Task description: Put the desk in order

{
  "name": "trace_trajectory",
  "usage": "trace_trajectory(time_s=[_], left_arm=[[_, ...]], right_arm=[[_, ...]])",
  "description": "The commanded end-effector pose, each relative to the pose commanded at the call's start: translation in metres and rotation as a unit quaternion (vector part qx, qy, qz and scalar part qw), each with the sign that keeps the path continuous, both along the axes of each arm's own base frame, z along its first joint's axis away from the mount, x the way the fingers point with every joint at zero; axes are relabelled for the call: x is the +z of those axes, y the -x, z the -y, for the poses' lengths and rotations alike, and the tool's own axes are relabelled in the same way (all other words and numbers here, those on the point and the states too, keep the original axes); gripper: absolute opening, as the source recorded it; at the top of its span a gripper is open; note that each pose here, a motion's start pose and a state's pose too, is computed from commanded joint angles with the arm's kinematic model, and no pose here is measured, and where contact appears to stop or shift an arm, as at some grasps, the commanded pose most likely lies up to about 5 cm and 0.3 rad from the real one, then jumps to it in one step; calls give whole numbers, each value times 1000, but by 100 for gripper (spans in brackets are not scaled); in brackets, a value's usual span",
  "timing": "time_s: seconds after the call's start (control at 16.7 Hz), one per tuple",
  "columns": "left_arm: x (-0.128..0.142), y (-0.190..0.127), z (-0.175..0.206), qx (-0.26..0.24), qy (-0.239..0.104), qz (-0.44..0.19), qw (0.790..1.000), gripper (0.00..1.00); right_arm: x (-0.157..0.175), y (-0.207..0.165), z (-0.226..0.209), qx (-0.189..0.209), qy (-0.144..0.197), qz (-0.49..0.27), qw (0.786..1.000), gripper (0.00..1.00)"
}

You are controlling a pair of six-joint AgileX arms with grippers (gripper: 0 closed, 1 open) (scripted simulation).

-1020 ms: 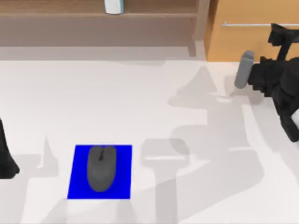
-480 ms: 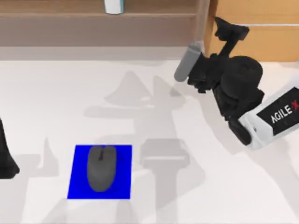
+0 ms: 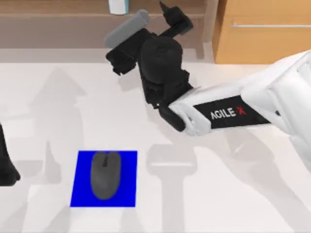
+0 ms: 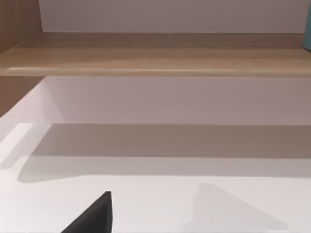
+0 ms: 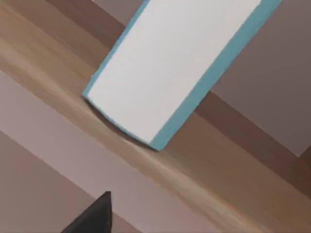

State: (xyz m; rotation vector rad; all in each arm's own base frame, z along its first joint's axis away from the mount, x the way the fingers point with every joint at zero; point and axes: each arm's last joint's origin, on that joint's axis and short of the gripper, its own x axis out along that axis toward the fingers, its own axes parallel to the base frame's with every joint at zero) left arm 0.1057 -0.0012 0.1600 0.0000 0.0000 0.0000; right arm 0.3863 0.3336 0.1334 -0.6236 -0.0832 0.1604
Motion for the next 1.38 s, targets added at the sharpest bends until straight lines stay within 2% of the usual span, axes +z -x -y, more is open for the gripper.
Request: trace_trajectory(time_s=[0.3, 0.48, 0.6, 0.78, 1.38], left_arm=[[0, 0, 0, 0, 0, 0, 1000, 100], [0, 0, 0, 0, 0, 0, 1000, 100], [0, 0, 0, 0, 0, 0, 1000, 100], [0, 0, 0, 0, 0, 0, 1000, 100], [0, 0, 0, 0, 0, 0, 1000, 100]], right_arm=[[35, -21, -48, -40, -175, -28, 983, 100], [54, -29, -64, -63, -248, -34, 966, 100], [64, -30, -71, -74, -280, -34, 956, 100], [71, -30, -76, -81, -301, -34, 950, 100], [71, -45, -76, -81, -301, -34, 950, 100]])
